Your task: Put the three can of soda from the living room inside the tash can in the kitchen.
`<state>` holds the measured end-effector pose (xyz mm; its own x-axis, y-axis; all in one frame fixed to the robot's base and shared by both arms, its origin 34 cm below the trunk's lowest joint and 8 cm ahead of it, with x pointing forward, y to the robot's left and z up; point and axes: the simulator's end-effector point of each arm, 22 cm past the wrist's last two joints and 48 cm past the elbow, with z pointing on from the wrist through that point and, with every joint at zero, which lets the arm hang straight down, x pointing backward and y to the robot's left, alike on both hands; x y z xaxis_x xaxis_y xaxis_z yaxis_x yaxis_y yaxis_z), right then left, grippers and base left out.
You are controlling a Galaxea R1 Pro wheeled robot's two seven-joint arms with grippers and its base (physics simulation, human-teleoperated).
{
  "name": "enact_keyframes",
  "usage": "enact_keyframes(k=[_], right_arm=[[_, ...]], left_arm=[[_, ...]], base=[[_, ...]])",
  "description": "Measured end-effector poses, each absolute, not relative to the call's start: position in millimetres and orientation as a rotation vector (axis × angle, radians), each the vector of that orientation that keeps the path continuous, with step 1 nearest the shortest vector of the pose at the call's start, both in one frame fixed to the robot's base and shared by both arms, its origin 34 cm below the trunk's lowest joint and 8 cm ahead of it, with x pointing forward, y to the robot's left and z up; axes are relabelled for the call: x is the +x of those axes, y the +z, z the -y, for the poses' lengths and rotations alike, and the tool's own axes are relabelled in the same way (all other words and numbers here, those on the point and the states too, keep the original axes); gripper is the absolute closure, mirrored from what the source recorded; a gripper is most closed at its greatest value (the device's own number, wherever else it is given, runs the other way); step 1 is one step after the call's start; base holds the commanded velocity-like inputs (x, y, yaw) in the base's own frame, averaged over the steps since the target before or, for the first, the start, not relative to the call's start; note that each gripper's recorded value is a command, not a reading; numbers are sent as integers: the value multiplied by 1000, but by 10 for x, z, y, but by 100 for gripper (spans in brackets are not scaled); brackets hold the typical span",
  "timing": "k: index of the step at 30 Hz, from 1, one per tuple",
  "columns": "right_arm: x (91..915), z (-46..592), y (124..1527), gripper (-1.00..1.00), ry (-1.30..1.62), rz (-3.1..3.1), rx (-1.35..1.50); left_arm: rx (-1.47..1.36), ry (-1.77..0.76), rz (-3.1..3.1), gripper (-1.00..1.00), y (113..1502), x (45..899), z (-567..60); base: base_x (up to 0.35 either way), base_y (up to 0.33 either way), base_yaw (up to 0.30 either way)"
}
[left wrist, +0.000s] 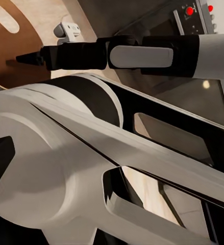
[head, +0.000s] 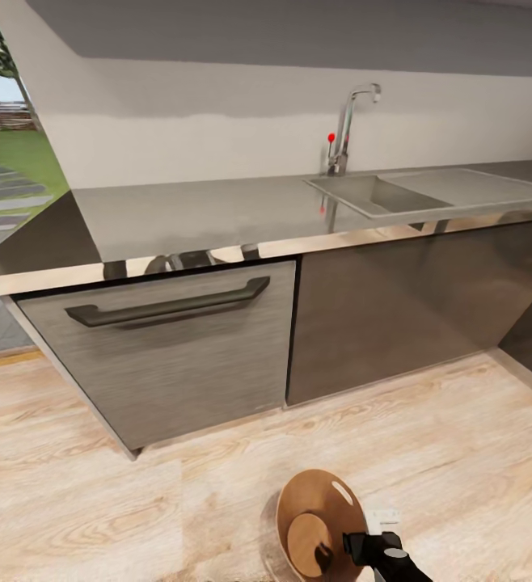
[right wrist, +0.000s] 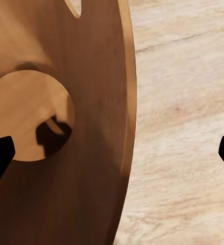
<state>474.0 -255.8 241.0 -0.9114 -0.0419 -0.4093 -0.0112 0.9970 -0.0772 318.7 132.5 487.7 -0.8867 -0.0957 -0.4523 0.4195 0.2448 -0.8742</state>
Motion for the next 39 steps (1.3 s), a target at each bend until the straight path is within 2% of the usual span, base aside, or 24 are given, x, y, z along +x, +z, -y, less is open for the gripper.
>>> enact_keyframes(k=[39], right_arm=[[4680, 2556, 2347, -100, -102, -2733, -40]], left_arm=[[282, -1688, -2121, -100, 4841, 3170, -1325]], base=[[0, 0, 0]])
